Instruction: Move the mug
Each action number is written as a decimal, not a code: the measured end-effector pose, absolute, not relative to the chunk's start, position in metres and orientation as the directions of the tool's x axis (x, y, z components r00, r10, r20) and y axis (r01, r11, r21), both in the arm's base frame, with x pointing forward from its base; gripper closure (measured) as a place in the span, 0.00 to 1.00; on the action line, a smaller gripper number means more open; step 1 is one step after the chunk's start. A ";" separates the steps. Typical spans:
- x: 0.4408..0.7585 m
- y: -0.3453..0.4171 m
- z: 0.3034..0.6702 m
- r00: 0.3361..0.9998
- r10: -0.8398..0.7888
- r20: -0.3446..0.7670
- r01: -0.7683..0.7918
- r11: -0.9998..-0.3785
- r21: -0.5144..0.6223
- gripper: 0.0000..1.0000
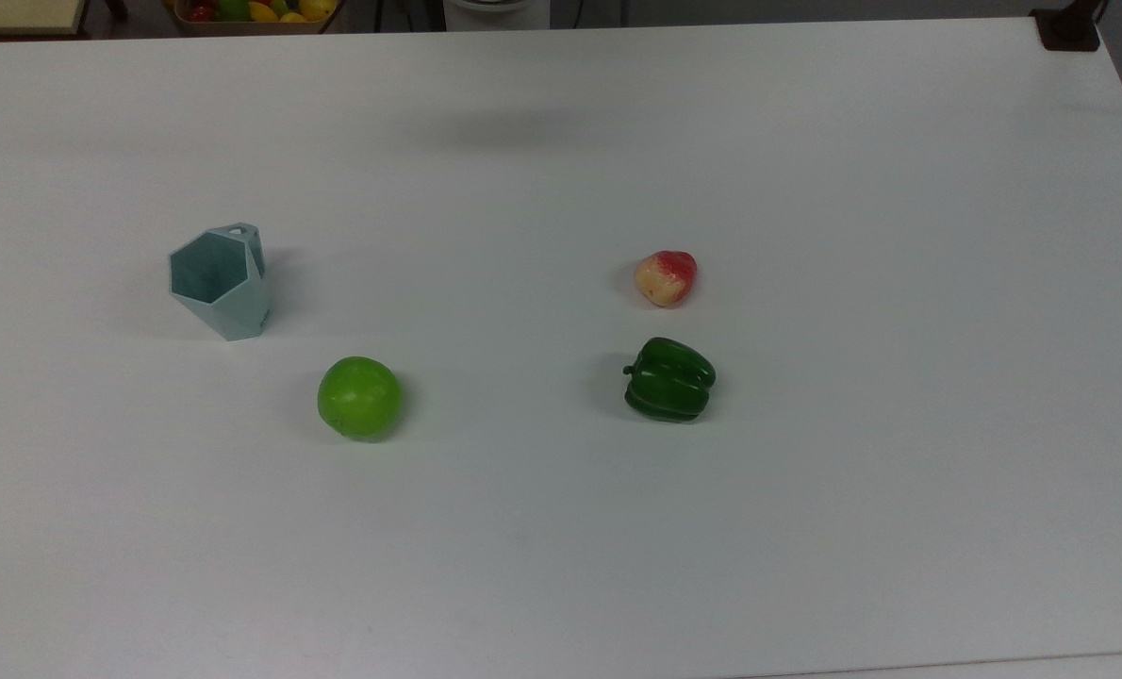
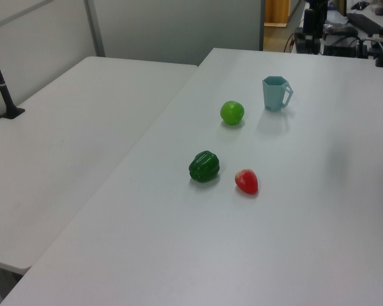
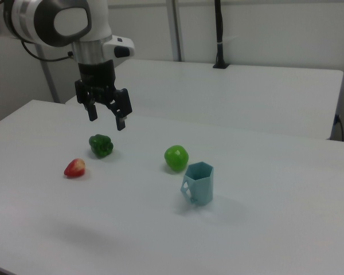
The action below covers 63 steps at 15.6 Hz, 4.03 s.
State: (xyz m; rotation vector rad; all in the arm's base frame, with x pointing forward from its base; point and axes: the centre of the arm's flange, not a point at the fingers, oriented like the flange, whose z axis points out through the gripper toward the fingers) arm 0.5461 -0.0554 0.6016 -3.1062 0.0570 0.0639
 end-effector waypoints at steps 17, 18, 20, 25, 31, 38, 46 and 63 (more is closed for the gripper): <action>0.614 -0.189 0.461 0.953 -0.297 -0.063 -0.296 -0.955 0.026 0.04; 0.617 -0.192 0.453 0.949 -0.309 -0.062 -0.308 -0.951 0.029 0.05; 0.622 -0.193 0.437 0.947 -0.314 -0.068 -0.312 -0.949 0.033 0.07; 0.643 -0.173 0.388 0.950 -0.304 -0.072 -0.301 -0.953 0.044 0.10; 0.645 -0.169 0.376 0.952 -0.293 -0.087 -0.290 -0.956 0.047 0.23; 0.639 -0.172 0.358 0.951 -0.290 -0.107 -0.286 -0.957 0.052 0.34; 0.641 -0.174 0.358 0.952 -0.292 -0.094 -0.288 -0.956 0.053 0.51; 0.645 -0.185 0.399 0.952 -0.305 -0.018 -0.304 -0.952 0.048 0.76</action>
